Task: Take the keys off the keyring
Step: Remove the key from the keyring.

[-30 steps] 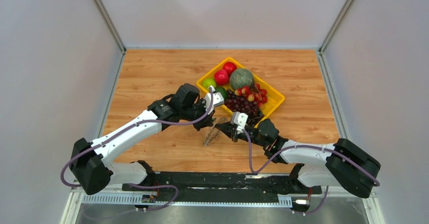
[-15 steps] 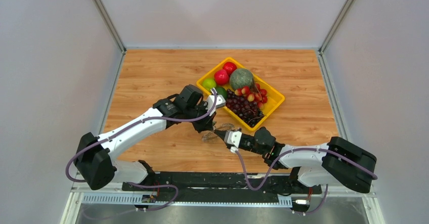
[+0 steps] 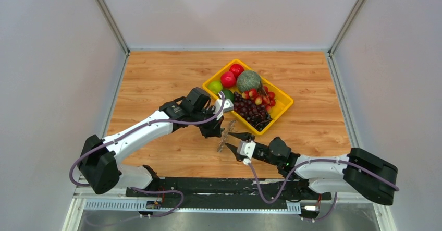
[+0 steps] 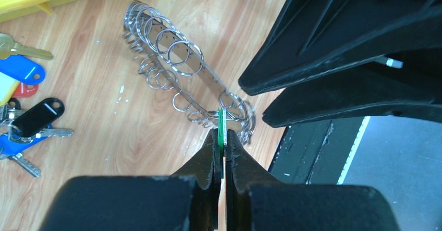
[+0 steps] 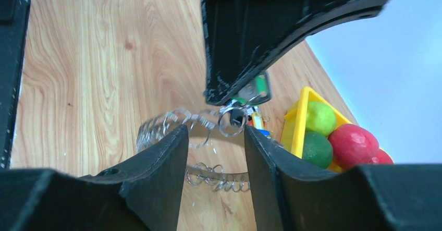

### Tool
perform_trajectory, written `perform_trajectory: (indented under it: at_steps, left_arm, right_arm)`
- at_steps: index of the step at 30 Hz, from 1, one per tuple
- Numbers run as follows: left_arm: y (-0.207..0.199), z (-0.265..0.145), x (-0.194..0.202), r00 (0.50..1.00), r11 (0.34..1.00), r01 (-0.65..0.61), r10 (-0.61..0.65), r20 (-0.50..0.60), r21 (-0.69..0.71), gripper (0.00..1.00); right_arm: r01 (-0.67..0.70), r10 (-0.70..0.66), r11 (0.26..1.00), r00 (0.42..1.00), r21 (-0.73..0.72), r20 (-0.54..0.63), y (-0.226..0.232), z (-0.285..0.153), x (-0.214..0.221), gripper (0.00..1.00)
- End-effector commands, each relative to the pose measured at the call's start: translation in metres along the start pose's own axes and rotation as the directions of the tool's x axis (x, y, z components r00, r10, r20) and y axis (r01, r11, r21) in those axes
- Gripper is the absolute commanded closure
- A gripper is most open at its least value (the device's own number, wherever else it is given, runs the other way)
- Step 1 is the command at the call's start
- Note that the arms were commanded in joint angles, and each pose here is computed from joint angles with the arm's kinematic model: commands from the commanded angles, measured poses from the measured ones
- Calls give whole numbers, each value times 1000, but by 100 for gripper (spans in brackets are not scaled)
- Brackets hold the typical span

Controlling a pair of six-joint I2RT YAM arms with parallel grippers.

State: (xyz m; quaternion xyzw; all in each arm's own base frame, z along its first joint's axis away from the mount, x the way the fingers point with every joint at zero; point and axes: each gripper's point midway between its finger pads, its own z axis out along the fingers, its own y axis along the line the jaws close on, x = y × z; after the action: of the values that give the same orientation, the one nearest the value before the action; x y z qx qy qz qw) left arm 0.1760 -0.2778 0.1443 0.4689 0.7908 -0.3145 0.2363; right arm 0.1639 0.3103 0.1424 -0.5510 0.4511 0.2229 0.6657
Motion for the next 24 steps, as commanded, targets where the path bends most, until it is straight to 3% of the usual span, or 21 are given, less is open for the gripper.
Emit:
perform_trajectory:
  at_steps: [1, 7, 13, 24]
  left_arm:
    - [-13, -2, -19, 998, 997, -43, 39, 55, 67, 100]
    - [-17, -2, -21, 997, 994, -47, 41, 63, 96, 100]
    - [-20, -2, -22, 997, 993, -45, 38, 67, 107, 100]
    - [-23, -4, -24, 996, 991, -50, 40, 77, 123, 100]
  right_arm:
    - [-139, 137, 990, 989, 34, 61, -8, -9, -24, 52]
    - [-270, 267, 962, 961, 42, 68, -10, -14, -34, 62]
    - [-402, 403, 913, 915, 68, 4, -11, -11, -30, 62]
    - [-442, 447, 891, 894, 104, -29, -19, 2, -30, 62]
